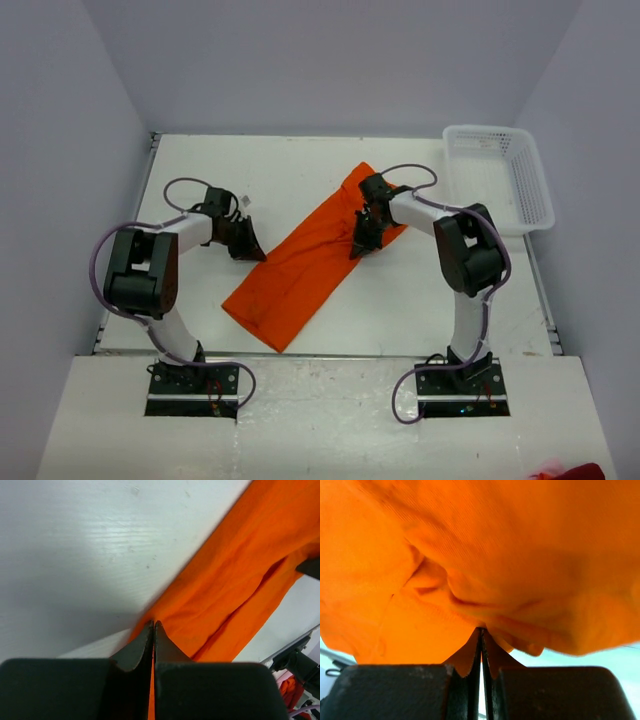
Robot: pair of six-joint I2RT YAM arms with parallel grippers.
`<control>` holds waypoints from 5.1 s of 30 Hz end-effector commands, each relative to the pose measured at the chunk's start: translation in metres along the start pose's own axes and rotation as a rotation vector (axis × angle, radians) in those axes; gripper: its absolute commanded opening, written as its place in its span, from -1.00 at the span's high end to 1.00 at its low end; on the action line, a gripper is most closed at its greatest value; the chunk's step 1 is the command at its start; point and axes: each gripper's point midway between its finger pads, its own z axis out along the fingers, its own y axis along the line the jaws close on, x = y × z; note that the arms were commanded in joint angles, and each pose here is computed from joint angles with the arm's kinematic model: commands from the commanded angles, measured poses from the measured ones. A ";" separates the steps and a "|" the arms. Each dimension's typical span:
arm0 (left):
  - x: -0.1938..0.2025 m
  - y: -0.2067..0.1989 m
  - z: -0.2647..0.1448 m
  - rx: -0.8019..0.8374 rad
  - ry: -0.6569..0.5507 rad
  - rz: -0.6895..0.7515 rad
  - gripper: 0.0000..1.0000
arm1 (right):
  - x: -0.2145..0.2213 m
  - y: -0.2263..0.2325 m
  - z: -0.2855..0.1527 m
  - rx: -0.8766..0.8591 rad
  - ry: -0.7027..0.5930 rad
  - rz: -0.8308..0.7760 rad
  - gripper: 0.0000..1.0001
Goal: Fold and stack the t-shirts
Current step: Rotate the tshirt 90 degrees
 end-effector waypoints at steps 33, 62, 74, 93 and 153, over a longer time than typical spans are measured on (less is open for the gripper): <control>-0.070 -0.234 0.117 0.753 0.181 0.514 1.00 | 0.057 0.007 -0.164 -0.137 -0.405 -0.300 1.00; -0.144 -0.107 0.151 0.417 0.051 0.195 1.00 | 0.054 0.008 -0.175 -0.130 -0.436 -0.266 1.00; -0.195 -0.076 0.099 0.435 -0.101 0.156 1.00 | 0.100 0.069 -0.090 -0.246 -0.142 -0.401 1.00; -0.211 -0.054 0.072 0.462 -0.181 0.084 1.00 | 0.204 0.141 -0.013 -0.294 0.159 -0.583 1.00; -0.156 -0.074 0.112 0.490 -0.087 0.094 1.00 | 0.223 -0.079 0.031 0.167 0.075 -0.033 1.00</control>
